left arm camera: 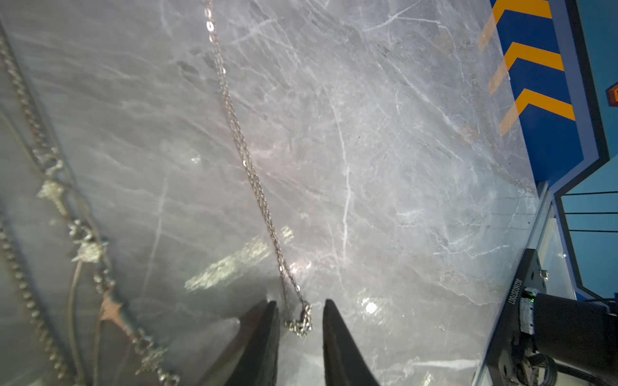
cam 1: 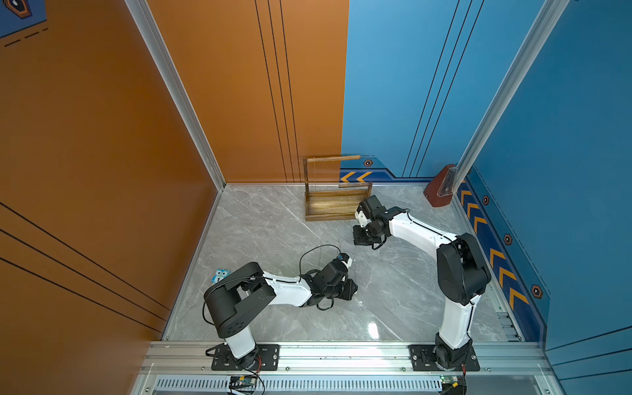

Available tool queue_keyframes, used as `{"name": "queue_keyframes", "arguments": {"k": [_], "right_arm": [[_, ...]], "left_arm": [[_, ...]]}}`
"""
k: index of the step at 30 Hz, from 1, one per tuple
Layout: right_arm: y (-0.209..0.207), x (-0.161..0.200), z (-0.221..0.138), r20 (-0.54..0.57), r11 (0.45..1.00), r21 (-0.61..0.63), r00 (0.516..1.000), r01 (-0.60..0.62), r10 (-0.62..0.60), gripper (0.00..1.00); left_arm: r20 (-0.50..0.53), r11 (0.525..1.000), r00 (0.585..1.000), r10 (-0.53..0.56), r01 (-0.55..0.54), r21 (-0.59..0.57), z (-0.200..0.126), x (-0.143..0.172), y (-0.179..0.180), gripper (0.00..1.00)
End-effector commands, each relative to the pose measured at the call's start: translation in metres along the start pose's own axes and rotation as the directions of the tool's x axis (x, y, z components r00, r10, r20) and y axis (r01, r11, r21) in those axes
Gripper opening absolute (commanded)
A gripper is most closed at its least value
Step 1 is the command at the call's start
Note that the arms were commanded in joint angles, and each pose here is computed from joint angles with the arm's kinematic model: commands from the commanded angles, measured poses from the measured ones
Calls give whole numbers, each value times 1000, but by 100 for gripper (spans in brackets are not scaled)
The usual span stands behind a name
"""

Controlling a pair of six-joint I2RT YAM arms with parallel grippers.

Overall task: Take the necklace off the jewelry display stand
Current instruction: Place the necklace at the center of the board.

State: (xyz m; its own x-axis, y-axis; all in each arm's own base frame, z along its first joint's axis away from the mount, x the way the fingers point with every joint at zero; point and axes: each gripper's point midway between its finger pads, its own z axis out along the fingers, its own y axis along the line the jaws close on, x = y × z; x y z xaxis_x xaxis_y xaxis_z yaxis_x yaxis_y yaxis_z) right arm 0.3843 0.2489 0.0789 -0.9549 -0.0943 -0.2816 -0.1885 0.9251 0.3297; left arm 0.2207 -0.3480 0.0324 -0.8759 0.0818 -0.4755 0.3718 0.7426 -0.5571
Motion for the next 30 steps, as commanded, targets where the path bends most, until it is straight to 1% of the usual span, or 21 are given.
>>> {"name": "queue_keyframes", "arguments": {"k": [1,5,6,7,8,11,13,14,16,20,22,25,27,28,29,30], "right_arm": [[-10,0,8,-44,999,45,999,13,-11,3],[-15,-6,18,-53,998,62,999,14,-11,3],[-16,-8,21,-55,998,67,998,17,-13,5],[-15,-11,19,-47,998,67,999,16,-13,7],[-21,-7,31,-76,997,81,997,13,-7,11],[-24,-12,36,-77,996,92,997,7,0,18],[-25,-17,36,-68,995,95,998,-1,7,29],[-26,-20,36,-63,995,100,998,-3,10,33],[-26,-25,36,-57,995,101,998,-6,12,35],[-25,-38,28,-23,994,103,999,-24,26,41],[-22,-46,21,-1,995,95,1000,-29,30,45],[-23,-56,6,42,994,101,999,-36,32,47],[-27,-63,-10,87,992,123,996,-40,29,49],[-32,-64,-10,94,990,134,995,-46,34,50],[-29,-69,-28,139,991,127,990,-51,33,51],[-31,-71,-35,162,991,121,986,-63,43,52]], "left_arm": [[5,1000,1000,5,-5,-25,-7,3,4,27],[0,1000,1000,4,-4,-30,-6,5,6,27],[-2,999,1000,5,-5,-32,-6,7,6,27],[-2,999,1000,6,-6,-33,-6,7,6,27],[-3,999,1000,6,-6,-34,-5,7,6,27],[-5,999,1000,10,-10,-36,-5,9,6,27],[-3,999,1000,9,-9,-38,-6,9,7,28],[-2,999,1000,9,-9,-37,-6,9,6,27],[7,999,1000,14,-14,-29,-10,8,3,27],[35,1000,999,26,-27,11,-20,-1,-11,28],[53,999,998,33,-35,33,-26,-6,-19,30],[84,997,996,36,-42,64,-37,-15,-30,34],[103,996,994,48,-56,72,-46,-23,-37,37],[110,996,992,55,-63,69,-50,-27,-38,39],[120,996,991,61,-68,62,-55,-32,-40,43],[131,996,990,62,-70,57,-60,-37,-40,48]]}}
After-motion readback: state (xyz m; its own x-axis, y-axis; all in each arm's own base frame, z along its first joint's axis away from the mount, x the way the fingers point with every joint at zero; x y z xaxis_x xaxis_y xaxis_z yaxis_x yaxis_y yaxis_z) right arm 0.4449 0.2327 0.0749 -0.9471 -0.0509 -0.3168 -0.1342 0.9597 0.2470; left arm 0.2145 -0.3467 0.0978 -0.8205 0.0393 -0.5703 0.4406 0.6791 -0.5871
